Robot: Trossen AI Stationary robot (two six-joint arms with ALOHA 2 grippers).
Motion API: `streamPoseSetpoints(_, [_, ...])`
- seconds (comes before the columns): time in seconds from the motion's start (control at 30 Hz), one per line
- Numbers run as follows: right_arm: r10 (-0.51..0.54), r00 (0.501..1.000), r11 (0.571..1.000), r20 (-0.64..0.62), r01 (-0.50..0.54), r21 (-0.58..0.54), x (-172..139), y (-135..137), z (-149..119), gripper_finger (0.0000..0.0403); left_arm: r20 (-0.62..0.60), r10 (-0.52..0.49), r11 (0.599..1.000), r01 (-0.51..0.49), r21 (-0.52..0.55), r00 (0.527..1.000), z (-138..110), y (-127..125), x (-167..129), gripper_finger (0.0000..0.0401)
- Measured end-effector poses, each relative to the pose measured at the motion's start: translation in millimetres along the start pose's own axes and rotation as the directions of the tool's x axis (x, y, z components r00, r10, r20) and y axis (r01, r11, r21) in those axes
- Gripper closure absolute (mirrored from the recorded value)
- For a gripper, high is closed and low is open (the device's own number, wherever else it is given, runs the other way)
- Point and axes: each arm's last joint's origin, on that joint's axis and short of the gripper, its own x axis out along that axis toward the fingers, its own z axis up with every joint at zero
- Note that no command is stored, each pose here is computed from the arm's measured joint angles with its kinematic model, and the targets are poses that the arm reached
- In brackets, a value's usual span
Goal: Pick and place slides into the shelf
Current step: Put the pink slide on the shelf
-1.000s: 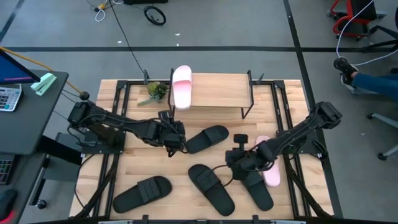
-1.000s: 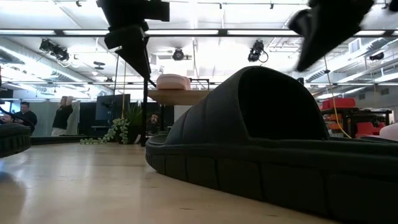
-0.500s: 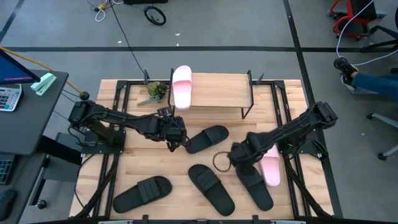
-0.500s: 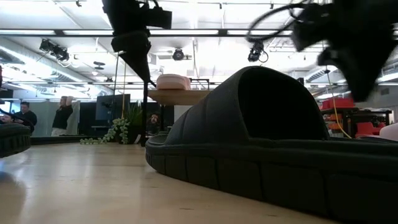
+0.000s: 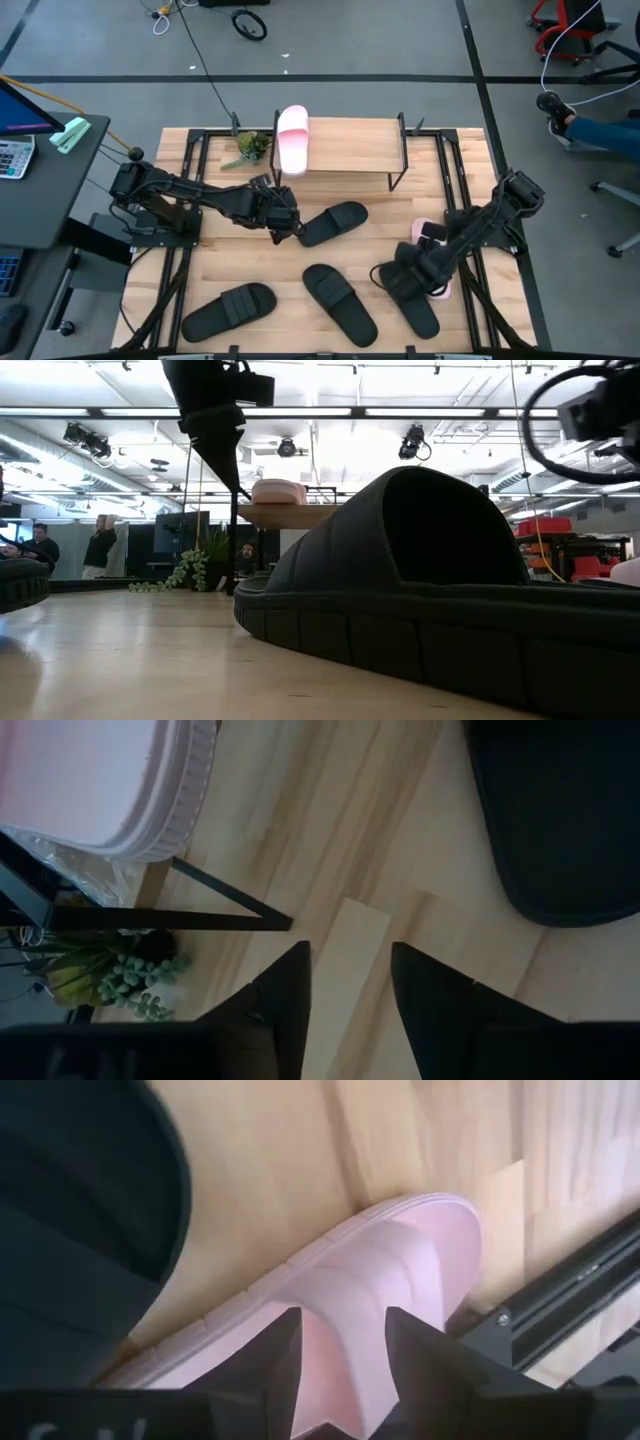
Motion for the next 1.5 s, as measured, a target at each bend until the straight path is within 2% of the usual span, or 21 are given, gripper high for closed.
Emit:
streamPoseSetpoints(0.23, [-0.009, 0.999, 1.000, -0.040, 0.008, -0.017, 16.5, 4.5, -14.9, 0.0251, 0.000, 0.001, 1.000, -0.001, 0.000, 1.000, 0.0, 0.1, 0.1, 0.0268])
streamPoseSetpoints(0.37, [-0.082, 0.997, 0.996, 0.000, 0.082, -0.024, 28.7, 0.4, -19.1, 0.0252, 0.000, 0.000, 1.000, 0.000, 0.011, 1.000, 0.1, 0.1, 0.1, 0.0271])
streamPoseSetpoints(0.53, [-0.150, 0.987, 0.987, 0.059, 0.146, 0.062, 46.6, -4.8, -21.7, 0.0260, 0.000, 0.001, 1.000, -0.001, 0.015, 1.000, 0.0, 0.0, 0.0, 0.0267])
streamPoseSetpoints(0.63, [-0.109, 0.993, 0.991, 0.041, 0.105, 0.089, 56.8, -2.6, -23.2, 0.0286, 0.000, 0.001, 1.000, -0.001, 0.018, 1.000, -0.1, 0.1, 0.0, 0.0267])
streamPoseSetpoints(0.73, [-0.080, 0.997, 0.986, 0.022, 0.076, 0.147, 58.2, -1.0, -23.8, 0.0343, 0.000, 0.002, 1.000, -0.001, 0.019, 1.000, -0.1, 0.1, 0.0, 0.0275])
streamPoseSetpoints(0.8, [-0.084, 0.996, 0.974, 0.019, 0.078, 0.213, 53.4, -0.5, -22.5, 0.0384, -0.001, 0.002, 1.000, -0.002, 0.021, 1.000, -0.1, 0.1, 0.0, 0.0282])
streamPoseSetpoints(0.97, [-0.064, 0.994, 0.948, 0.091, 0.032, 0.317, 20.9, 2.6, -11.3, 0.0387, -0.024, 0.024, 0.999, -0.023, 0.041, 0.999, -4.0, 5.0, -3.1, 0.0300])
streamPoseSetpoints(1.1, [-0.080, 0.975, 0.948, 0.209, 0.009, 0.319, -24.0, -1.9, 1.0, 0.0393, -0.027, 0.131, 0.988, -0.128, 0.091, 0.991, -11.3, 21.2, -14.0, 0.0312])
streamPoseSetpoints(1.2, [-0.109, 0.930, 0.947, 0.351, -0.011, 0.322, -60.9, -10.8, 9.8, 0.0390, -0.012, 0.207, 0.972, -0.204, 0.115, 0.978, -17.9, 35.8, -26.1, 0.0319])
streamPoseSetpoints(1.3, [-0.108, 0.849, 0.948, 0.518, -0.068, 0.310, -93.5, -17.0, 19.6, 0.0393, 0.018, 0.229, 0.969, -0.230, 0.095, 0.973, -24.2, 51.3, -41.8, 0.0323])
streamPoseSetpoints(1.43, [-0.181, 0.639, 0.930, 0.748, -0.137, 0.342, -125.7, -24.3, 41.0, 0.0394, 0.066, 0.213, 0.975, -0.216, 0.043, 0.975, -36.7, 75.5, -66.8, 0.0321])
streamPoseSetpoints(1.5, [-0.234, 0.554, 0.924, 0.799, -0.131, 0.361, -135.6, -28.4, 56.7, 0.0393, 0.117, 0.222, 0.975, -0.223, -0.001, 0.968, -43.0, 89.3, -80.0, 0.0318])
